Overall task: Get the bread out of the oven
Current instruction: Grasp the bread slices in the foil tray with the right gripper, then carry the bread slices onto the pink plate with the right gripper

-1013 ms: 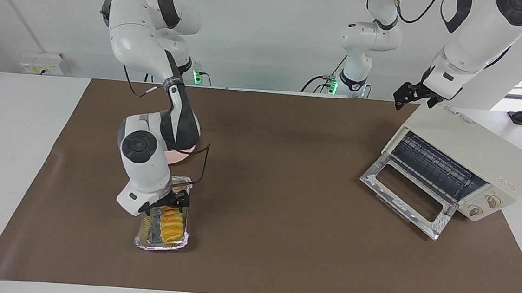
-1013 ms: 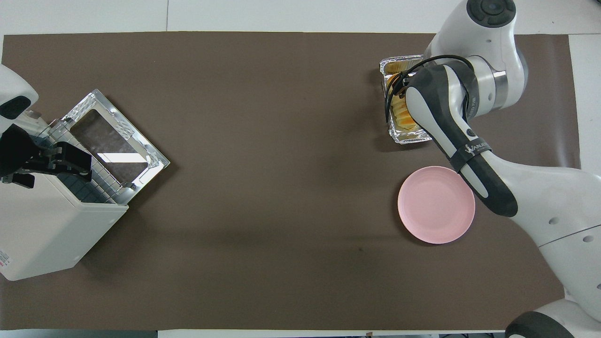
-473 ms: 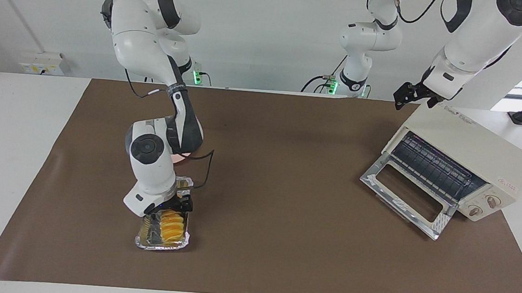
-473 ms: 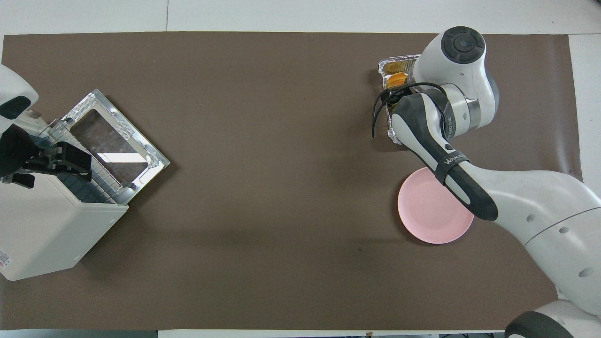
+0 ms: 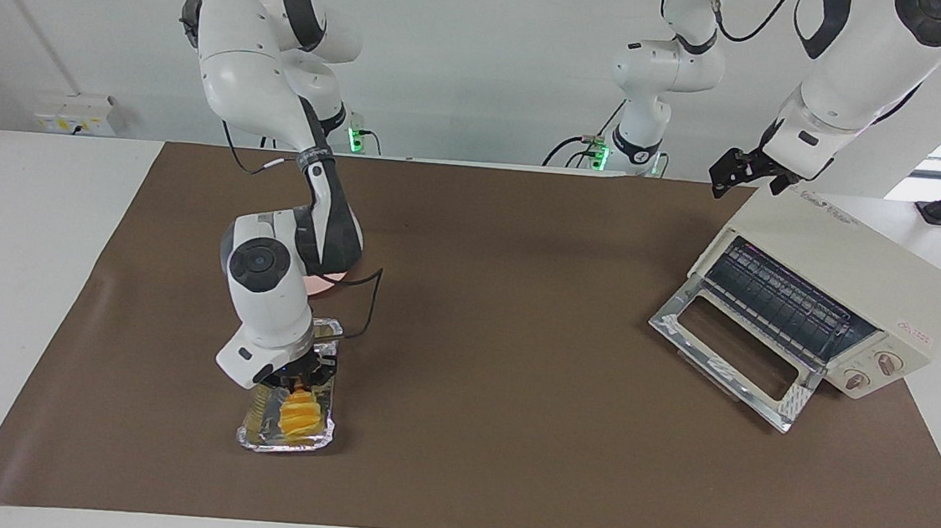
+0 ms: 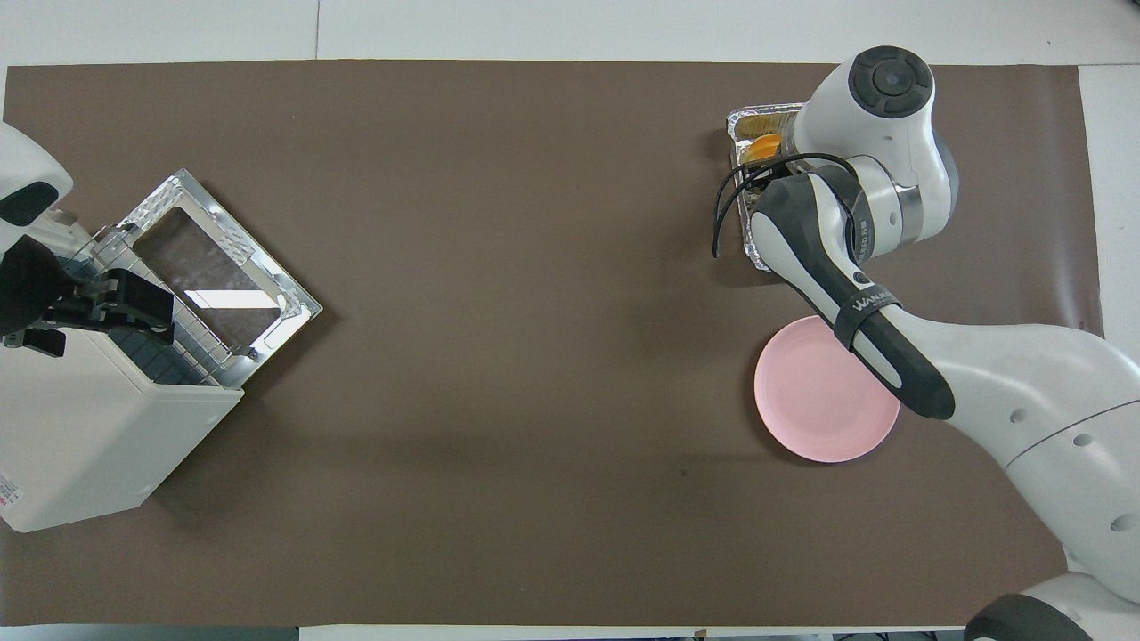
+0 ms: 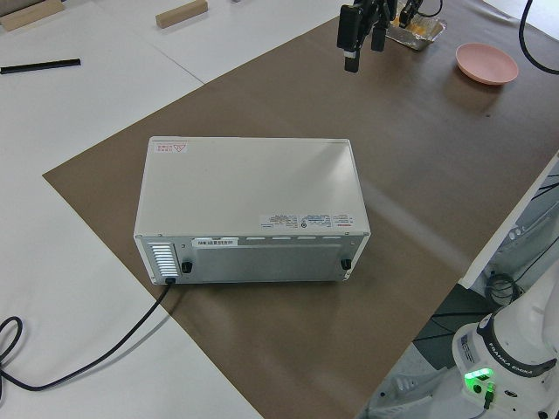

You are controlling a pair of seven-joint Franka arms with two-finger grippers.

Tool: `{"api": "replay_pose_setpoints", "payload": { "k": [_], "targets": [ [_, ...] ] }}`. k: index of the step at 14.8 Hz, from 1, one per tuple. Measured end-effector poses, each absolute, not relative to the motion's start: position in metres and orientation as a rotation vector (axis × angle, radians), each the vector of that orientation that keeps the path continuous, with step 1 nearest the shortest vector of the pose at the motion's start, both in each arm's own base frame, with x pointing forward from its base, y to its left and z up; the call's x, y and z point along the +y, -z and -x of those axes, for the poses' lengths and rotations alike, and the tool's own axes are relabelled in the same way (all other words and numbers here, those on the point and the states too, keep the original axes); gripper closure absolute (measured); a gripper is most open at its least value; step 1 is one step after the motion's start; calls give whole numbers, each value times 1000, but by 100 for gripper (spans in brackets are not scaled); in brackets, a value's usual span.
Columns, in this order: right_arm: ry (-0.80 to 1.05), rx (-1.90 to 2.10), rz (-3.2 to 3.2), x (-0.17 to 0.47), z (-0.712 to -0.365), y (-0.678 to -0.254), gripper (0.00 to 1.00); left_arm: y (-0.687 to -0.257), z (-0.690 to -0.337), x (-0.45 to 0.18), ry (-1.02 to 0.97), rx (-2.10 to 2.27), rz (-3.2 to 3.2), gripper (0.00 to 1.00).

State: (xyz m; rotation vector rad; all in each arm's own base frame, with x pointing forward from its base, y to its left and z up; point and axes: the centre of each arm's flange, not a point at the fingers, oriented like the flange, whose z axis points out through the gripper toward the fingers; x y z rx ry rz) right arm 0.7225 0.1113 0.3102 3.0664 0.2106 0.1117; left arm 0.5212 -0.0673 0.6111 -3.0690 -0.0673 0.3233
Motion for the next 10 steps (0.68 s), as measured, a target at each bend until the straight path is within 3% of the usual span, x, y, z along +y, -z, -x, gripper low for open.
{"api": "replay_pose_setpoints", "payload": {
  "k": [5,10],
  "targets": [
    [9,174,-3040,102,-722,-341,89,-611,-521,-67,-323,-67,3069,0],
    [62,163,-3024,110,-701,-420,89,-611,-521,-67,-323,-67,3069,0]
  ]
}}
